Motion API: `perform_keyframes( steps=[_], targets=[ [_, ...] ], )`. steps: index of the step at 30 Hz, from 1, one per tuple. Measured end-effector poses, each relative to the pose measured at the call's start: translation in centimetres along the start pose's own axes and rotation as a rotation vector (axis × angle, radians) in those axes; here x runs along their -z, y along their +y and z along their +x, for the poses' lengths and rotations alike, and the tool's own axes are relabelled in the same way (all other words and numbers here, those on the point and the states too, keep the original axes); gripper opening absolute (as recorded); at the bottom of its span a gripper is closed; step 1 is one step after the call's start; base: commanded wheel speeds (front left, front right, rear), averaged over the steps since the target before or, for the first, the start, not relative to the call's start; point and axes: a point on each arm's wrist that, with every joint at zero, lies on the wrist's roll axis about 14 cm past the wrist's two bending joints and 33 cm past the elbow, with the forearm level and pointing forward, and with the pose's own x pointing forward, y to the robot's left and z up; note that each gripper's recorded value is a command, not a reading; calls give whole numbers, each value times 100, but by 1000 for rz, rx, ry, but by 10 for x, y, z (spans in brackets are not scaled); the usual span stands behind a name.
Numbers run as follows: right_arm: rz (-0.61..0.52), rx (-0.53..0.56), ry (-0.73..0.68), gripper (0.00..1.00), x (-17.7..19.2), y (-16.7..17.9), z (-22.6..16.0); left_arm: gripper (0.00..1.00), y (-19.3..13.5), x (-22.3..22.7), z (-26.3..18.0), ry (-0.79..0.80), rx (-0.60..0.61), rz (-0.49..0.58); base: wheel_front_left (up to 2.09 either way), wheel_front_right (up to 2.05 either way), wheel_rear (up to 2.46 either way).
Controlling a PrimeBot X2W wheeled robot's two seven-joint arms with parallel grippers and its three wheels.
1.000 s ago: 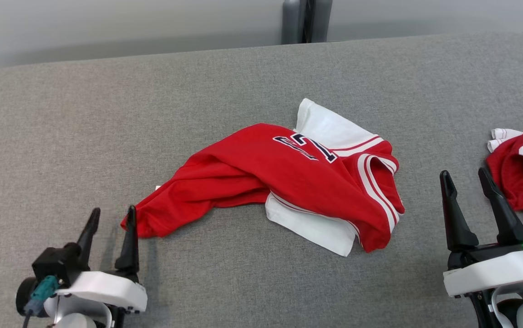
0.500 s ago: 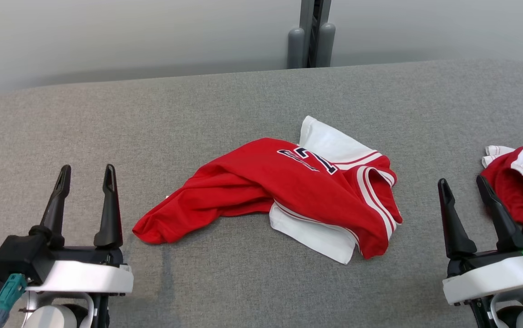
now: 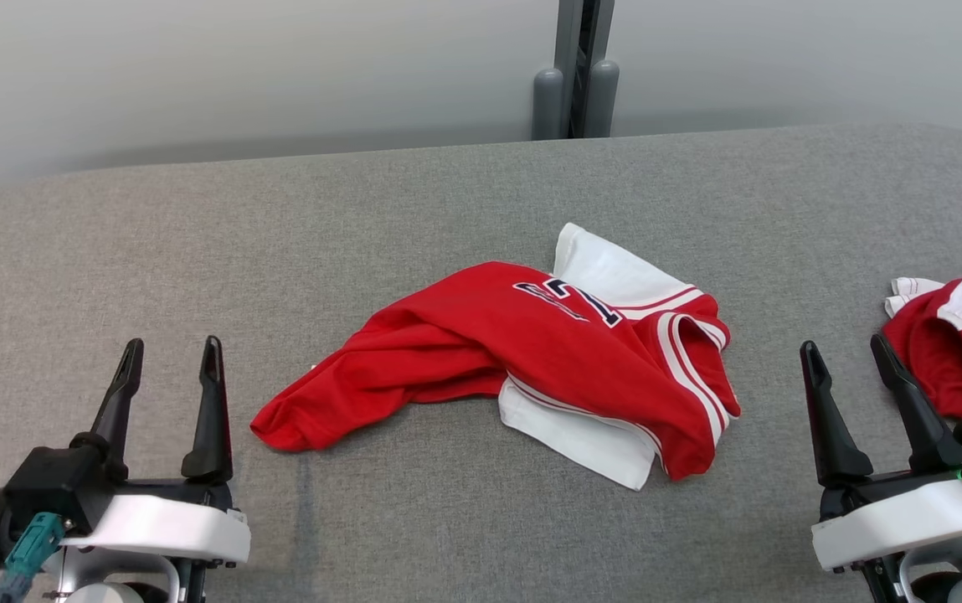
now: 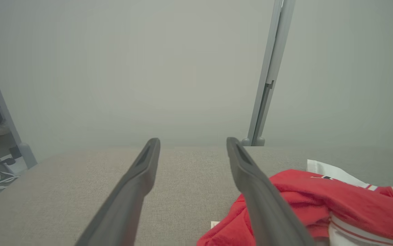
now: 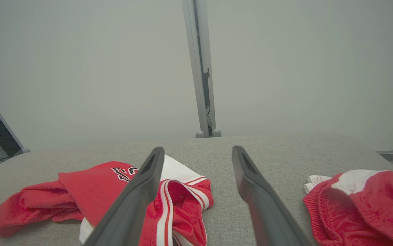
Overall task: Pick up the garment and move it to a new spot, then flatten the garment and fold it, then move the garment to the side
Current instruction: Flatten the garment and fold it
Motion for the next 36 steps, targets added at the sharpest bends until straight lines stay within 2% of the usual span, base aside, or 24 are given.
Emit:
perform_keyframes(
  steps=[6, 17, 26, 36],
  targets=[
    [7, -8, 16, 100, 5, 2, 5, 100, -10, 25, 20, 137, 71, -23, 0, 0, 0],
    [9, 29, 35, 100, 15, -12, 8, 100, -19, 111, 59, 551, 181, -79, 0, 0, 0],
    [9, 65, 50, 100, 22, -23, 6, 100, -32, 171, 39, 800, 234, -79, 0, 0, 0],
    [14, 54, 53, 100, 24, -20, 10, 100, -46, 187, 22, 912, 307, -60, 0, 0, 0]
  ],
)
